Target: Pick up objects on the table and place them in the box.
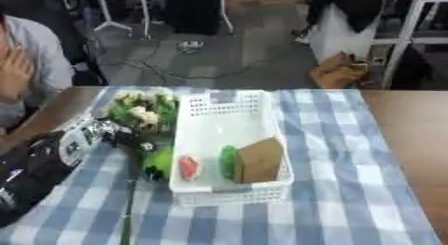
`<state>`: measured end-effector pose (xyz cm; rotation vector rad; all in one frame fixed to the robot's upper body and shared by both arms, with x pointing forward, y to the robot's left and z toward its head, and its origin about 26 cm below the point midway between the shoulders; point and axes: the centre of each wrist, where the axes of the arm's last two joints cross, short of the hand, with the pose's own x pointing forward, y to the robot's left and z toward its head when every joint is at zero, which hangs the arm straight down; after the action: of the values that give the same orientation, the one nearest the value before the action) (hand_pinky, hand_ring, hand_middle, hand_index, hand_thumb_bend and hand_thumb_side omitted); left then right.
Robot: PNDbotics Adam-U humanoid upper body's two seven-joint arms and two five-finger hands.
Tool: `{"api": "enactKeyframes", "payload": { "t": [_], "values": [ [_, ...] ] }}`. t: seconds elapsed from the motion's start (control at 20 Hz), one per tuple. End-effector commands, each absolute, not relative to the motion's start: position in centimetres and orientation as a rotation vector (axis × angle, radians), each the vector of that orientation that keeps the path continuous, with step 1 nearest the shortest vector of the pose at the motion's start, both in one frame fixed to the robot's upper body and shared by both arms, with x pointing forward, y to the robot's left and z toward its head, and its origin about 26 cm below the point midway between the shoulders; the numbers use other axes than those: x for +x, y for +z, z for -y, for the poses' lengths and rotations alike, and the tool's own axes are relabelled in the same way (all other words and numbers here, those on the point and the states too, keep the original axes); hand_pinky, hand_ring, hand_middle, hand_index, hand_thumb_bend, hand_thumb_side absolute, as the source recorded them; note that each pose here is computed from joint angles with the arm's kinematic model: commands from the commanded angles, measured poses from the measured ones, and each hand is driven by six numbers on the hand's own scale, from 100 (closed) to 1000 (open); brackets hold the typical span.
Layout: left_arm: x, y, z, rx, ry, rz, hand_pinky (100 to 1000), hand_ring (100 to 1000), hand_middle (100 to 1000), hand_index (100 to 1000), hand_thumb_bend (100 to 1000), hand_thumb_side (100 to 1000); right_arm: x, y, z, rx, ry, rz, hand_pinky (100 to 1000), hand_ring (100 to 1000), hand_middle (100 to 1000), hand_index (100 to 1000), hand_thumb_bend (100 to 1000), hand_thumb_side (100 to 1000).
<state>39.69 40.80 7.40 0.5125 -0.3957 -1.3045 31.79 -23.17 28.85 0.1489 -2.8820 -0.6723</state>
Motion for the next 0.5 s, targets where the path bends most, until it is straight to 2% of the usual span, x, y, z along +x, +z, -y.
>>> {"api": "enactKeyframes", "payload": {
  "t": [0.05, 0.1, 0.15, 0.2, 0.3, 0.5],
  "values": [
    [39.3, 8.4, -44.9, 0.620, -1.321, 0.237, 947, 1000, 1000, 1000, 355, 990, 31.3, 29.5, 23.0, 0.174, -0.661, 2.908, 542, 522, 439, 486, 100, 595],
    [39.1, 8.0, -45.7, 0.632, -1.328, 0.196, 918, 1000, 1000, 1000, 243, 1000, 31.3, 29.5, 23.0, 0.174, -0.659, 2.907, 542, 522, 438, 486, 100, 593],
    [38.9, 7.7, -46.4, 0.641, -1.335, 0.160, 916, 1000, 1000, 1000, 230, 1000, 31.3, 29.4, 23.0, 0.174, -0.655, 2.904, 542, 522, 438, 486, 100, 593],
    [38.9, 7.6, -46.8, 0.651, -1.342, 0.142, 906, 1000, 1000, 1000, 135, 1000, 31.3, 29.4, 23.0, 0.175, -0.653, 2.902, 542, 522, 437, 485, 100, 591],
    [39.0, 7.7, -47.3, 0.677, -1.346, 0.146, 900, 1000, 1000, 1000, 100, 1000, 31.3, 29.3, 22.9, 0.178, -0.649, 2.898, 542, 521, 436, 484, 100, 588],
    [39.0, 7.6, -47.6, 0.703, -1.305, 0.205, 891, 1000, 1000, 1000, 100, 1000, 31.3, 29.4, 22.8, 0.185, -0.651, 2.896, 542, 522, 435, 482, 100, 587]
  ]
}}
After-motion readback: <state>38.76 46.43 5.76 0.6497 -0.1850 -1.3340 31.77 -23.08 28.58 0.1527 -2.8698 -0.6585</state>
